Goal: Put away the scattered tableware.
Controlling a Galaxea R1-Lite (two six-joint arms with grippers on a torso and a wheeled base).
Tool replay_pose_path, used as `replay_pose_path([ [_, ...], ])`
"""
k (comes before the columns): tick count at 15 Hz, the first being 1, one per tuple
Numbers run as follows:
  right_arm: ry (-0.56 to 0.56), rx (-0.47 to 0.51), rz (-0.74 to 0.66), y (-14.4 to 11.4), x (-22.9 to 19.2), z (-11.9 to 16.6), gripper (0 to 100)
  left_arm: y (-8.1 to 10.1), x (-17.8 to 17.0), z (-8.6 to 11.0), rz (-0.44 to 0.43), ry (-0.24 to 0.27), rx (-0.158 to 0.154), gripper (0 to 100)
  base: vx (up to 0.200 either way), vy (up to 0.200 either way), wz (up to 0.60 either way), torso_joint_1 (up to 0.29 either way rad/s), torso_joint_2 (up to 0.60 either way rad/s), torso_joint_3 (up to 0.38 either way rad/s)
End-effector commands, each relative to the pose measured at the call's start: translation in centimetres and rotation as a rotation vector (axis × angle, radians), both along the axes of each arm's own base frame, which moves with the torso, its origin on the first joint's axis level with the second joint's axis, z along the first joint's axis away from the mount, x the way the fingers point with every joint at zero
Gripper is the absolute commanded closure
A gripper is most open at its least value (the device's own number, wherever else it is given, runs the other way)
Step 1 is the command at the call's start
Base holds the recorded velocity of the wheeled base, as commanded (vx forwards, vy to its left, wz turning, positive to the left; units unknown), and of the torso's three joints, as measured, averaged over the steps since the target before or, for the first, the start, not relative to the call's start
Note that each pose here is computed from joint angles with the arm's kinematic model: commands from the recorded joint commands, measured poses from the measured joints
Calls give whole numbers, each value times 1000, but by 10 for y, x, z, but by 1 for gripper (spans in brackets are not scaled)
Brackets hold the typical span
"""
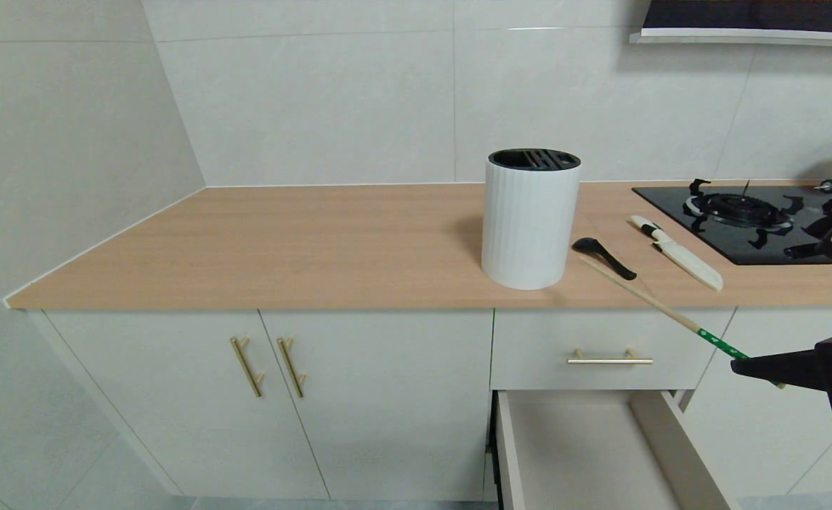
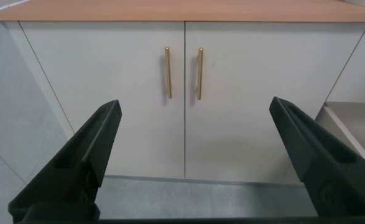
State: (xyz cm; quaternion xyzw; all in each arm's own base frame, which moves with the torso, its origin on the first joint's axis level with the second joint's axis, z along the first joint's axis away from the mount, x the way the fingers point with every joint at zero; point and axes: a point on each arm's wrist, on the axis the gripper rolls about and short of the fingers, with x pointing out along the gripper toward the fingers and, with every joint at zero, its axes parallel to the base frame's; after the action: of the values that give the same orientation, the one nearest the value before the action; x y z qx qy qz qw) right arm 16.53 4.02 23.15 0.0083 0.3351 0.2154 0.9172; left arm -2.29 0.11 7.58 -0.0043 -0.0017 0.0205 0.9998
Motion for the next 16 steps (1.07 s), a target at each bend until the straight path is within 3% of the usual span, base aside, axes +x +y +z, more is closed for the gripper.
replay_pose_path([
  [1,43,-14,3,2,8,-14,100,0,0,0,0,0,1,0,0,0,0,0,0,0],
  [6,85,-71,52,3,14,-32,100,0,0,0,0,0,-1,0,0,0,0,-44,103,61],
  [16,161,-107,78,6,26,-50,100,0,0,0,0,0,-1,0,0,0,0,-168,452,278],
])
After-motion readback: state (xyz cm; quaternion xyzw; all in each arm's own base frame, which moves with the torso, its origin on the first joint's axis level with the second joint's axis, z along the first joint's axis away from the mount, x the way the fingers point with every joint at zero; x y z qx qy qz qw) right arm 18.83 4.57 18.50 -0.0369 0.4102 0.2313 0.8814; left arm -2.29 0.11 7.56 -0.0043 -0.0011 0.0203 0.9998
